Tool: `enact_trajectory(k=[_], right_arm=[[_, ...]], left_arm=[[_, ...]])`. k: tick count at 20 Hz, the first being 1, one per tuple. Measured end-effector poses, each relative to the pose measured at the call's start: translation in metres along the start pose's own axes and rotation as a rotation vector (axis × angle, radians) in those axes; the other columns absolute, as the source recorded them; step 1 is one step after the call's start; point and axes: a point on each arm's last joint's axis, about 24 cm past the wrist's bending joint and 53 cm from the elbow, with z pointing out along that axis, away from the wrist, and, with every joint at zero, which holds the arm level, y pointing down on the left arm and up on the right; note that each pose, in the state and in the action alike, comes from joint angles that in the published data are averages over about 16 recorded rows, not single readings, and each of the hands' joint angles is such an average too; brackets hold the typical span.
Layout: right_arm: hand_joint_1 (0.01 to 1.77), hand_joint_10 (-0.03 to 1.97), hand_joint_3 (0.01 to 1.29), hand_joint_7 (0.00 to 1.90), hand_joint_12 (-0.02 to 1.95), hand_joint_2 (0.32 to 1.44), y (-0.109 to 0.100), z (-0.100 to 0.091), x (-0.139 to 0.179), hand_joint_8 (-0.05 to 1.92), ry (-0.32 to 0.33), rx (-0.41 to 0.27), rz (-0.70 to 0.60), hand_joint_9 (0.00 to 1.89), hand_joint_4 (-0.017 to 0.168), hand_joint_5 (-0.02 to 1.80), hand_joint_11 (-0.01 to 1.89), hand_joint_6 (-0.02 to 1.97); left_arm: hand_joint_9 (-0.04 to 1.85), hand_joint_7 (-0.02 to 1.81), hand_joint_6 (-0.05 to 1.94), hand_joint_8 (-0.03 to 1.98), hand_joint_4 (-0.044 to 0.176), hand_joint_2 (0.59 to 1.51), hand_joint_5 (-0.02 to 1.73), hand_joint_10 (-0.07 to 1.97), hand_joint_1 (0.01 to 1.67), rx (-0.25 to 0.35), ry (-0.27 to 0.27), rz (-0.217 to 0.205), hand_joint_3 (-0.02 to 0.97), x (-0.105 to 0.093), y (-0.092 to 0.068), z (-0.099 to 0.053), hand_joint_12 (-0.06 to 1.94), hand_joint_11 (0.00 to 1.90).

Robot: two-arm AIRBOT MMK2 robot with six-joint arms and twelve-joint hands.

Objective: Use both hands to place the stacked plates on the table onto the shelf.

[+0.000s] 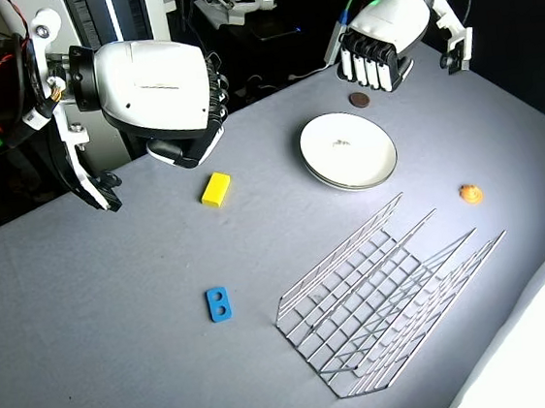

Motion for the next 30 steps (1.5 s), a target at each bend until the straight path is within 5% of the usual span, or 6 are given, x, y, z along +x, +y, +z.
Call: enact_trajectory(k=[5, 13, 21, 30], right_arm=[[0.11, 0.28, 0.04, 0.28, 0.24, 1.04, -0.0002, 0.0, 0.0001, 0.27, 0.0, 0.001, -0.001, 0.31, -0.001, 0.23, 0.38, 0.3], [0.6, 0.01, 0.02, 0.02, 0.0, 1.02, -0.0004, 0.0001, 0.0002, 0.01, 0.001, 0.002, -0.007, 0.02, -0.002, 0.02, 0.02, 0.02], [1.19, 0.0, 0.02, 0.02, -0.01, 1.0, -0.0007, 0.0004, 0.0006, 0.01, 0.001, 0.003, -0.011, 0.02, -0.004, 0.02, 0.02, 0.02], [1.26, 0.0, 0.02, 0.02, -0.01, 1.0, -0.0024, 0.0011, 0.0048, 0.01, 0.02, 0.012, 0.012, 0.02, -0.004, 0.02, 0.02, 0.02]], left_arm=[[0.2, 0.16, 0.18, 0.21, -0.007, 1.063, 0.14, 0.19, 0.03, -0.001, -0.003, 0.001, 0.031, -0.0008, 0.0004, -0.0003, 0.16, 0.25], [0.01, 0.02, -0.01, 0.0, -0.003, 1.057, 0.01, 0.01, 0.02, 0.006, -0.003, 0.003, 0.02, -0.001, -0.0001, -0.0007, -0.01, 0.02], [0.02, 0.02, -0.01, -0.01, -0.005, 1.045, 0.02, 0.01, 0.02, 0.006, -0.014, -0.027, 0.02, -0.004, 0.0009, -0.0011, -0.01, 0.02], [0.02, 0.02, -0.01, -0.01, -0.005, 1.046, 0.02, 0.01, 0.02, -0.004, -0.004, -0.081, 0.02, 0.0007, 0.0007, -0.004, -0.01, 0.02]])
